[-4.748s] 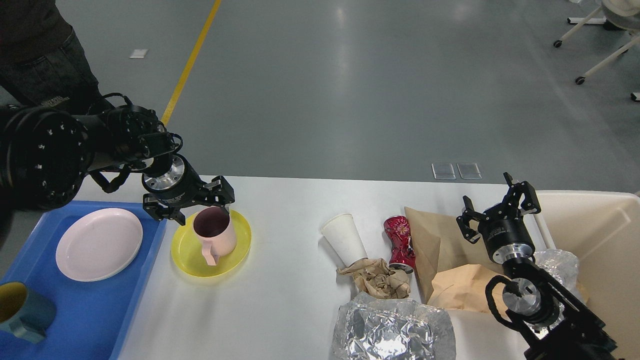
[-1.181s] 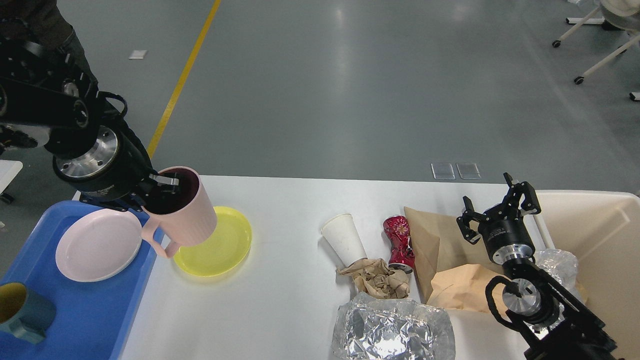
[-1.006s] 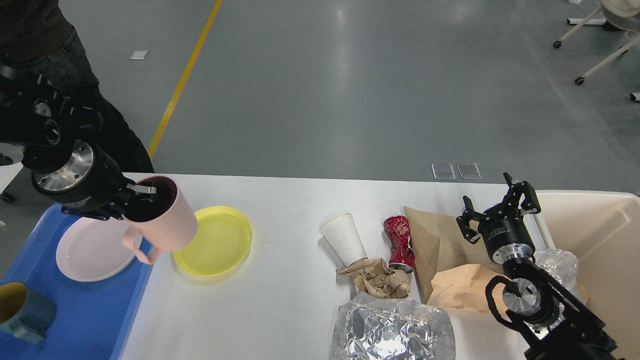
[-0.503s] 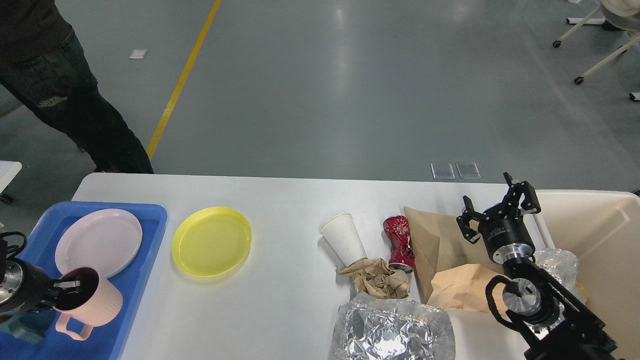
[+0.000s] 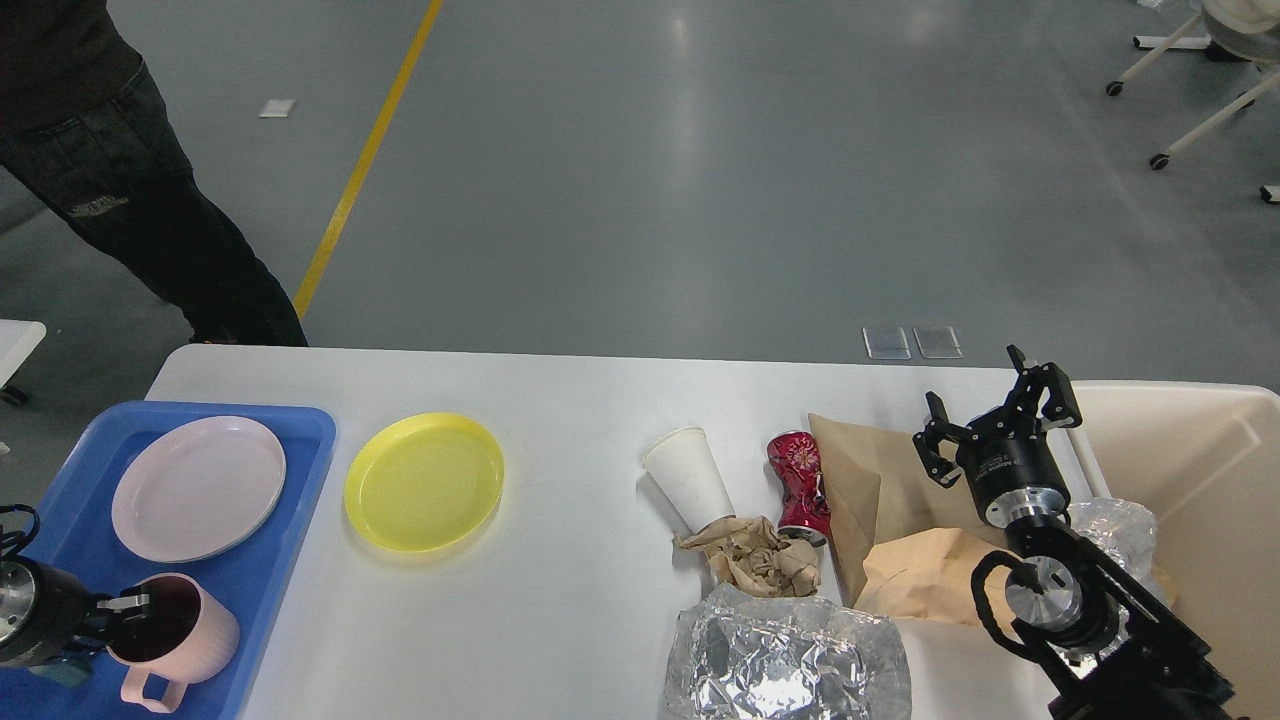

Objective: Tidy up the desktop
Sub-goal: 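Lift the pink mug and set it down on the blue tray, then move the left gripper up and over to the yellow plate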

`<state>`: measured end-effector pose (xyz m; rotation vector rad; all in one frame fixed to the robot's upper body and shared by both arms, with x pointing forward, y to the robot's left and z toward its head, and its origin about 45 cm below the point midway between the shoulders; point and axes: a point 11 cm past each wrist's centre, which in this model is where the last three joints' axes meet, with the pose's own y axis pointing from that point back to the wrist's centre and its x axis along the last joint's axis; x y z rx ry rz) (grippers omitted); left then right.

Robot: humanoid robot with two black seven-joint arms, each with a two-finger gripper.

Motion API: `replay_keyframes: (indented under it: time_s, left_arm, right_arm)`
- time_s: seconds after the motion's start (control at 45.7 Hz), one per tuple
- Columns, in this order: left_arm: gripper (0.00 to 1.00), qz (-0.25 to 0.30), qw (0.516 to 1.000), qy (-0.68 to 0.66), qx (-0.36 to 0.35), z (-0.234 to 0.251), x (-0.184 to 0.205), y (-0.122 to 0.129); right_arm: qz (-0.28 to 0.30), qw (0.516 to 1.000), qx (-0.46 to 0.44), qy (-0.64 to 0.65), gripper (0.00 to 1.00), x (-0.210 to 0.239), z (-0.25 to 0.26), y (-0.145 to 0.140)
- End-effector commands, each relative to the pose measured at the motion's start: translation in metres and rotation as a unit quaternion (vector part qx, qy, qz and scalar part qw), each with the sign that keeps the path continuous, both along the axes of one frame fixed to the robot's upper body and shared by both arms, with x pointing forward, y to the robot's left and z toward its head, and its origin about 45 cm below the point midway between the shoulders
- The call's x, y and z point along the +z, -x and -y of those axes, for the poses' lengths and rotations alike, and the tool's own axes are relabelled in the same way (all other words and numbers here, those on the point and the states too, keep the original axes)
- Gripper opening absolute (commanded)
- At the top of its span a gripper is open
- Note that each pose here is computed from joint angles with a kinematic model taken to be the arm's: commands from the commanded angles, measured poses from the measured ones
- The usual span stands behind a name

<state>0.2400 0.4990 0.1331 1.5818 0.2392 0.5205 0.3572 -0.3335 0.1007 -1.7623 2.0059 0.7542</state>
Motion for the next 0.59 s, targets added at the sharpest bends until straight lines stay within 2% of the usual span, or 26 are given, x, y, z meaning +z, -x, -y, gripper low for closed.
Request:
replay_keyframes:
  time_s: [0.0,0.153,0.241,0.35,0.459,0.569]
  left_arm:
    - [0.79,-0.012,1.000,-0.001,0.001,0.000,0.001,0.004]
    - [0.83,-0.040,0.999,0.006,0.014,-0.007,0.008,0.013]
    - [0.92,-0.041,0.999,0.010,0.018,-0.010,0.021,0.007]
    - [0.94,-0.053,0.998,0.028,0.022,-0.002,0.038,0.001]
    - [0.94,-0.047,0.998,0.025,0.032,0.000,0.073,-0.011]
    - [0.95,-0.015,1.000,0.016,0.021,0.018,0.119,-0.037]
  right_arm:
    - [0.000,1.000,0.001,0.000,1.00,0.000,0.000,0.000]
    - [0.000,1.000,0.000,0.000,1.00,0.000,0.000,0.000]
    - [0.000,1.000,0.000,0.000,1.00,0.000,0.000,0.000]
    - [0.001,1.000,-0.001,0.000,1.00,0.000,0.000,0.000]
    - [0.000,1.000,0.000,0.000,1.00,0.000,0.000,0.000]
    - [0.000,1.000,0.000,0.000,1.00,0.000,0.000,0.000]
